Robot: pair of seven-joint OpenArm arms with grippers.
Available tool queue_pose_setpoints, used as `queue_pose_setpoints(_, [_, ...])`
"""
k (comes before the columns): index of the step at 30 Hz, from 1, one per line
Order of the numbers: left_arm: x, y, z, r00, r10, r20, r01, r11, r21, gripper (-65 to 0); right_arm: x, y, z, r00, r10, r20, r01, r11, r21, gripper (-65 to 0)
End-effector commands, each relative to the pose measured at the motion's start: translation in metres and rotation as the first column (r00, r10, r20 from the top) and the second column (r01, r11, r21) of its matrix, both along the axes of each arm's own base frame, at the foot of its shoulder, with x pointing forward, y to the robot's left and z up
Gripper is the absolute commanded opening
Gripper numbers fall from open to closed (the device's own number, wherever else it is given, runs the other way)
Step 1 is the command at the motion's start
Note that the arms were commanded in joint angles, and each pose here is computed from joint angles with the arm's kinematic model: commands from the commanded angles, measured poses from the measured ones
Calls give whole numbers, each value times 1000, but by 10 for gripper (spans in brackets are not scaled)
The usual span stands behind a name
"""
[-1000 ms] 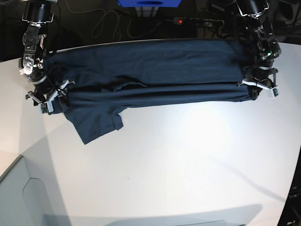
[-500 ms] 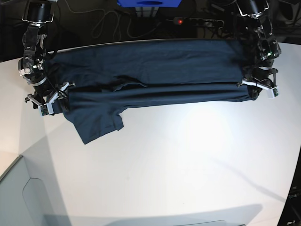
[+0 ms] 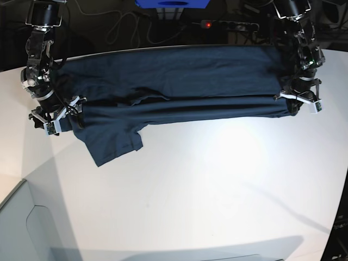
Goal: Fold the T-shirt properly
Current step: 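Open the right gripper and regrasp the shirt end lower down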
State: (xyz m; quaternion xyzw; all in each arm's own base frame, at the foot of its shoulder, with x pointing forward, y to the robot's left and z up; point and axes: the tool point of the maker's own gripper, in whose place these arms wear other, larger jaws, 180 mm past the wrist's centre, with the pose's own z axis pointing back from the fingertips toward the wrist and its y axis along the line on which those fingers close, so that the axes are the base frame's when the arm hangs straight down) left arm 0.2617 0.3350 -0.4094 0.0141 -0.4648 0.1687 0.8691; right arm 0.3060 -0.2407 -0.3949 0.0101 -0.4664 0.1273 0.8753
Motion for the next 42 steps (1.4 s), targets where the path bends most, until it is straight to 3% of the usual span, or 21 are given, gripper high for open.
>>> queue_pose_setpoints(1, [6, 8, 12, 1000, 5, 30, -6, 1000, 29, -650, 13, -3, 24, 997, 5, 80, -5, 1000, -5, -151])
queue_pose_setpoints(5, [9, 7, 20, 999, -1, 49, 0, 999, 38, -650, 19, 7, 43, 991, 30, 131, -29, 999, -15, -151])
queue_pose_setpoints(9, [14, 5, 31, 997, -14, 75, 11, 999, 51, -650, 34, 32, 55, 983, 42, 181, -49, 998, 30, -151])
queue_pose_setpoints(16, [14, 4, 33, 997, -18, 79, 14, 998, 55, -650, 52, 67, 28, 986, 117, 115, -126, 989, 73, -153])
queue_pose_setpoints(28, [13, 4, 32, 997, -17, 77, 12, 998, 55, -650, 78, 66, -15, 998, 61, 0, -60, 986, 153, -165])
queue_pose_setpoints(32, [14, 4, 33, 997, -17, 78, 12, 998, 55, -650, 76, 69, -22, 998, 67, -18, -63, 986, 157, -294])
queue_pose_setpoints(38, [16, 4, 34, 996, -17, 84, 12, 998, 55, -650, 77, 80, -17, 995, 100, -4, -98, 984, 150, -634])
queue_pose_setpoints(42, [17, 4, 35, 996, -17, 87, 12, 998, 55, -650, 85, 81, 9, 991, 113, 68, -121, 984, 130, -646])
